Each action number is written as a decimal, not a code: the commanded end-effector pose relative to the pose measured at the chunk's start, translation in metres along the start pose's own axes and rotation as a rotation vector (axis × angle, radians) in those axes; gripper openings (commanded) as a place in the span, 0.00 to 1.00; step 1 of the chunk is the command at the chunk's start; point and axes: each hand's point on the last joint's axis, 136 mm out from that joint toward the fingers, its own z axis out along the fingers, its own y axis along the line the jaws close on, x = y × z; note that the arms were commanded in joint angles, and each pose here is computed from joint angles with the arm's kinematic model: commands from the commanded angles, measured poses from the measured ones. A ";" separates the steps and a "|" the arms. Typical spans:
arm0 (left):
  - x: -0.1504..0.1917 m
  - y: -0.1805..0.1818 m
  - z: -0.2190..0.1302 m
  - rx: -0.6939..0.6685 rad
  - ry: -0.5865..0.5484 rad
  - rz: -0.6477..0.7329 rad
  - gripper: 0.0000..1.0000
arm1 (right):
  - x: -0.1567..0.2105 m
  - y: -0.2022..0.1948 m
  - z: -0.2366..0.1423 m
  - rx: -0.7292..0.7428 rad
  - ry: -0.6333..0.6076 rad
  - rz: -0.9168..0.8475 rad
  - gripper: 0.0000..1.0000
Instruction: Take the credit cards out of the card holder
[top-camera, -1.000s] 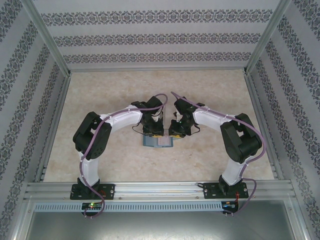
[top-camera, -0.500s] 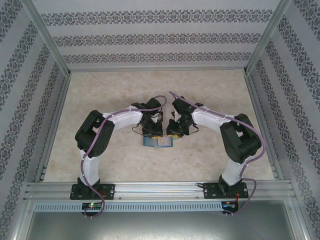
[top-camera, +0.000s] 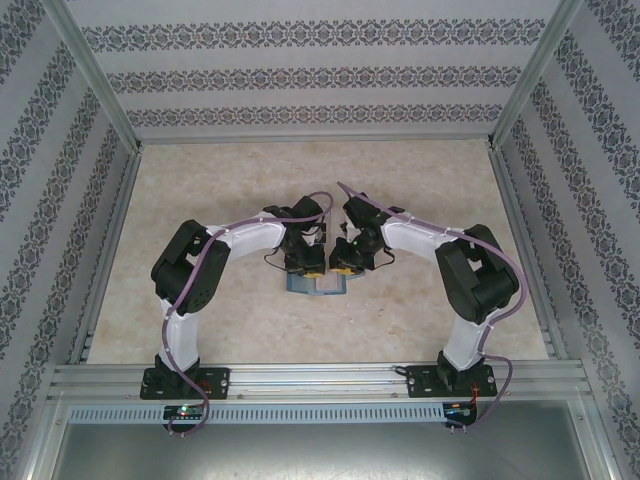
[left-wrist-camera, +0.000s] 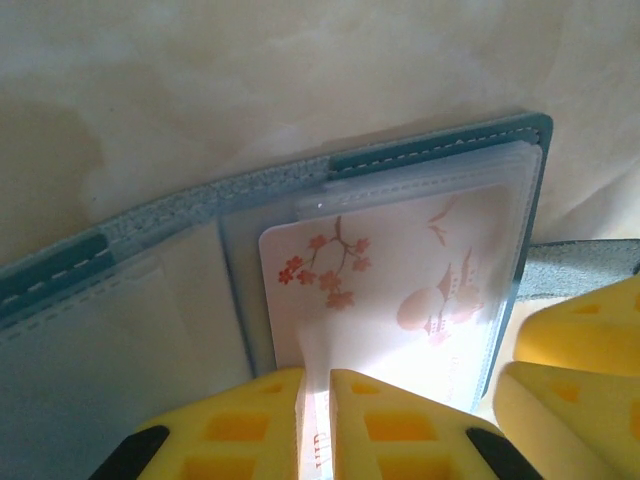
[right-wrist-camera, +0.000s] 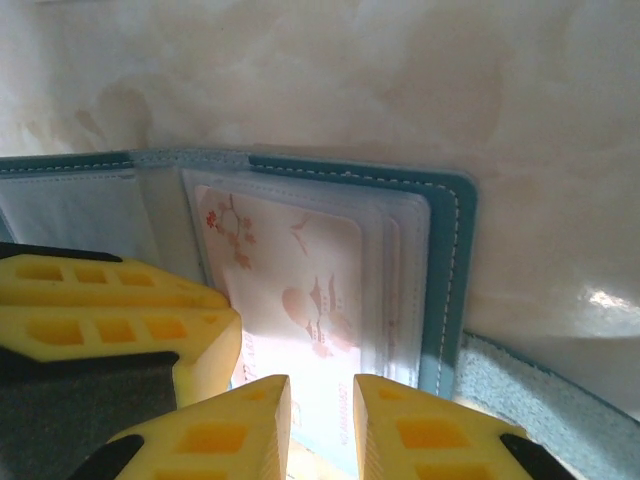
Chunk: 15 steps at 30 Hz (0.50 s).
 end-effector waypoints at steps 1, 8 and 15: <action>-0.001 0.010 0.002 -0.032 0.017 -0.010 0.15 | 0.000 0.009 0.007 -0.022 0.017 -0.004 0.24; 0.000 0.012 -0.001 -0.045 0.016 -0.004 0.15 | 0.003 -0.007 0.014 0.035 0.026 0.006 0.24; 0.001 0.018 -0.008 -0.092 0.008 0.007 0.16 | 0.003 -0.019 0.012 0.101 0.021 0.001 0.24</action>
